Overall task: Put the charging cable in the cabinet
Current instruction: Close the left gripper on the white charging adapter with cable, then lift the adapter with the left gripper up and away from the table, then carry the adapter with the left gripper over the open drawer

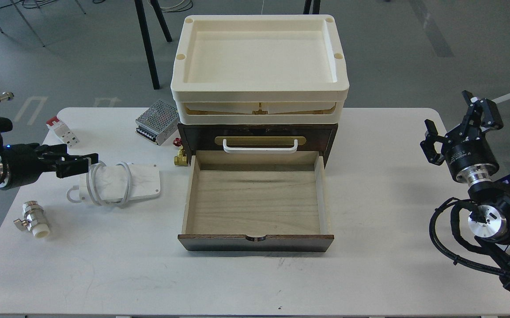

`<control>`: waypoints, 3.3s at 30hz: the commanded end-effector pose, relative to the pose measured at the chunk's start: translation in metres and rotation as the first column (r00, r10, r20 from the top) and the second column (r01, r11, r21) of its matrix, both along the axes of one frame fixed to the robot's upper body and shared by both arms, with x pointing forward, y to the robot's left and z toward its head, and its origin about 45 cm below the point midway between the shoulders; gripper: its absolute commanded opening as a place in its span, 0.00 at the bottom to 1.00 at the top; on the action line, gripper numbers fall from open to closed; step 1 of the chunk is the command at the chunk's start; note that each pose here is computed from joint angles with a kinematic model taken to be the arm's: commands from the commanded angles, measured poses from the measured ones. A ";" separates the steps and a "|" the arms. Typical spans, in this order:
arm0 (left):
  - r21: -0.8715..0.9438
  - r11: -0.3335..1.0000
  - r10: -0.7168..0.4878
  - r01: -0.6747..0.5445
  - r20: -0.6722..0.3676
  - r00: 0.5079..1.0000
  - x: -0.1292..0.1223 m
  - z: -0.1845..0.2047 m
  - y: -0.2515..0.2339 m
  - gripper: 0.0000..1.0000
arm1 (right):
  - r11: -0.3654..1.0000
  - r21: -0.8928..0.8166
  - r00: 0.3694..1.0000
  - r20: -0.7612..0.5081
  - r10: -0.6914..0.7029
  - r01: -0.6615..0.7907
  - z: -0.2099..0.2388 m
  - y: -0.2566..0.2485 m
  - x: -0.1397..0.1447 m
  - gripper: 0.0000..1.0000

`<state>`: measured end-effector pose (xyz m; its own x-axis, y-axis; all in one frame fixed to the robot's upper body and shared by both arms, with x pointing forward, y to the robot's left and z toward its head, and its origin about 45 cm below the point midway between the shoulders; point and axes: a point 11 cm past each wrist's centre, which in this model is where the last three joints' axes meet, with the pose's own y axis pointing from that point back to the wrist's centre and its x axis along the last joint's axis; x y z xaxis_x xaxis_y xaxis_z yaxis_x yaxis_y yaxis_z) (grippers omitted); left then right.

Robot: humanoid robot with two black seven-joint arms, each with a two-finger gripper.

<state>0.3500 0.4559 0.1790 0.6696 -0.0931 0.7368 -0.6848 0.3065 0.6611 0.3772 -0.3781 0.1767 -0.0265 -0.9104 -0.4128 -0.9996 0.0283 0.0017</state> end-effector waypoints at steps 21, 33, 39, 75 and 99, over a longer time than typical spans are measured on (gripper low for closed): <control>-0.026 0.990 0.140 -0.140 0.000 0.990 -0.016 -0.070 0.009 0.90 | 1.000 0.000 1.000 0.000 0.000 0.000 0.000 0.000 0.000 0.99; 0.020 0.995 0.094 -0.094 0.019 0.995 -0.025 -0.077 0.010 0.11 | 1.000 0.000 1.000 0.000 0.000 0.000 0.000 0.000 0.000 0.99; 0.020 0.996 0.087 -0.091 0.136 0.987 -0.016 -0.064 0.013 0.01 | 1.000 0.000 1.000 0.000 0.000 0.000 0.000 0.000 0.000 0.99; -0.698 0.707 0.461 0.117 0.580 0.671 0.040 0.254 -0.007 0.01 | 1.000 -0.003 1.000 -0.001 0.001 -0.001 0.000 0.000 0.000 0.99; -0.682 0.495 -0.277 0.538 0.463 0.842 -0.019 0.146 -0.291 0.02 | 1.000 -0.003 1.000 -0.002 -0.003 0.003 -0.001 -0.001 0.000 0.99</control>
<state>0.3439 0.1857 0.3552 0.4269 0.4308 0.7951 -0.4807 0.8528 -0.2040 0.3771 -0.3785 0.1759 -0.0295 -0.9113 -0.4106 -0.9995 0.0306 0.0039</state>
